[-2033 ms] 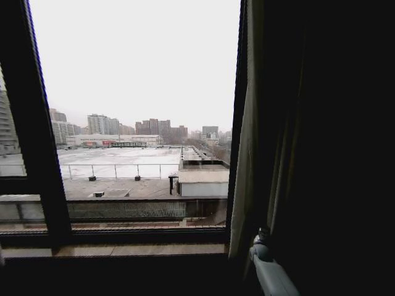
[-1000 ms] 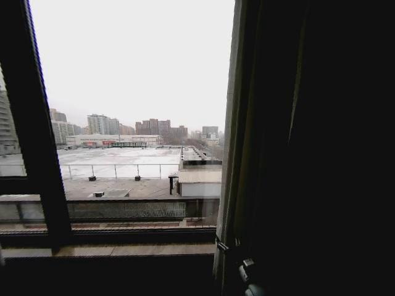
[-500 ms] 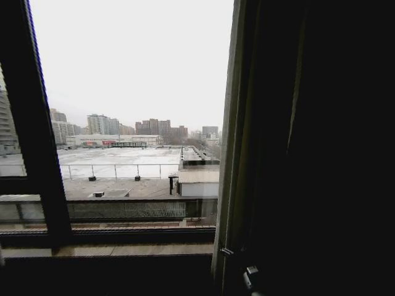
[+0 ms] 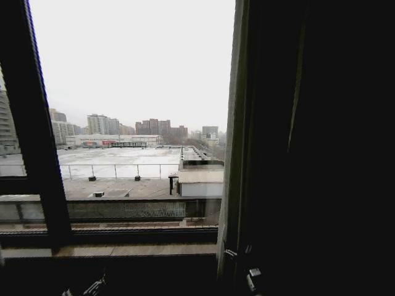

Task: Open the curtains by pulling them apart, changing their state from closed to fully open.

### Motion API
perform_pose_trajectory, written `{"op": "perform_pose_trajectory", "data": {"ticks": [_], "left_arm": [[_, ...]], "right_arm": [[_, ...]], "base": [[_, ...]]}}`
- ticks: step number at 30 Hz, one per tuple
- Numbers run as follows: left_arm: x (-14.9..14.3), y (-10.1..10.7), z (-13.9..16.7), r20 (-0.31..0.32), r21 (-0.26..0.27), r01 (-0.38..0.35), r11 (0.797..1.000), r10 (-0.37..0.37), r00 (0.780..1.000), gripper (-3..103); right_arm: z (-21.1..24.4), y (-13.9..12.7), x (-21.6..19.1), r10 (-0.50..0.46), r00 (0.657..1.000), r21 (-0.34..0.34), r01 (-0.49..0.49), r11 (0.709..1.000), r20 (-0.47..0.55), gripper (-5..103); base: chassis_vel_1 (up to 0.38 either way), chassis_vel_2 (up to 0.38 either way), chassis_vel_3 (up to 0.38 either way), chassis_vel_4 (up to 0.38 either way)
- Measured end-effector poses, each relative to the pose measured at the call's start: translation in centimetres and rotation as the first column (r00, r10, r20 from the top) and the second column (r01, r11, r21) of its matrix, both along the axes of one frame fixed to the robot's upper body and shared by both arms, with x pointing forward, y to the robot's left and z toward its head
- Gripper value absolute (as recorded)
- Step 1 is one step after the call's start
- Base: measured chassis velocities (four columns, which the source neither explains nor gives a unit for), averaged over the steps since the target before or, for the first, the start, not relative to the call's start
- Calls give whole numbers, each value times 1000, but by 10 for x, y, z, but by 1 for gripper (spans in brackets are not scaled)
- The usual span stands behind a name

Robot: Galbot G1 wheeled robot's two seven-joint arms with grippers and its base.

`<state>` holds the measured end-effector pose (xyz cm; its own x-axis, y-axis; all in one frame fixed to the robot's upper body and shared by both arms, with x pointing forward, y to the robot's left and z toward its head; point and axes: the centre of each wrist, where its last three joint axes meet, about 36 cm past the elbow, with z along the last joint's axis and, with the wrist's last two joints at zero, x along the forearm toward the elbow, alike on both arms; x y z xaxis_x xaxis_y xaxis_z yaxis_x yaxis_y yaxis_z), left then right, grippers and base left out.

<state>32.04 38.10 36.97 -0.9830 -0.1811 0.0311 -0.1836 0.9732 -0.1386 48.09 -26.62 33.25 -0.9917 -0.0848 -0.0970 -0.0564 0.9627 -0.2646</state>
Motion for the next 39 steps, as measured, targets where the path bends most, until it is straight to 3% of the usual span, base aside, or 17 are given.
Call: {"op": "perform_pose_trajectory", "data": {"ticks": [5, 12, 39], "left_arm": [[7, 1, 11, 7, 8, -7, 1000, 7, 1000, 100], [6, -2, 11, 19, 8, 5, 1000, -5, 1000, 100], [0, 1, -1, -5, 23, -4, 1000, 5, 1000, 100]], "right_arm": [[0, -5, 1, -8, 1000, -17, 9, 1000, 11, 100], [1, 1, -2, -6, 1000, 48, 6, 999, 7, 100], [-1, 16, -15, 39, 999, 41, -40, 998, 5, 100]], "base": [[0, 0, 0, 0], [0, 0, 0, 0], [39, 45, -45, -42]]}}
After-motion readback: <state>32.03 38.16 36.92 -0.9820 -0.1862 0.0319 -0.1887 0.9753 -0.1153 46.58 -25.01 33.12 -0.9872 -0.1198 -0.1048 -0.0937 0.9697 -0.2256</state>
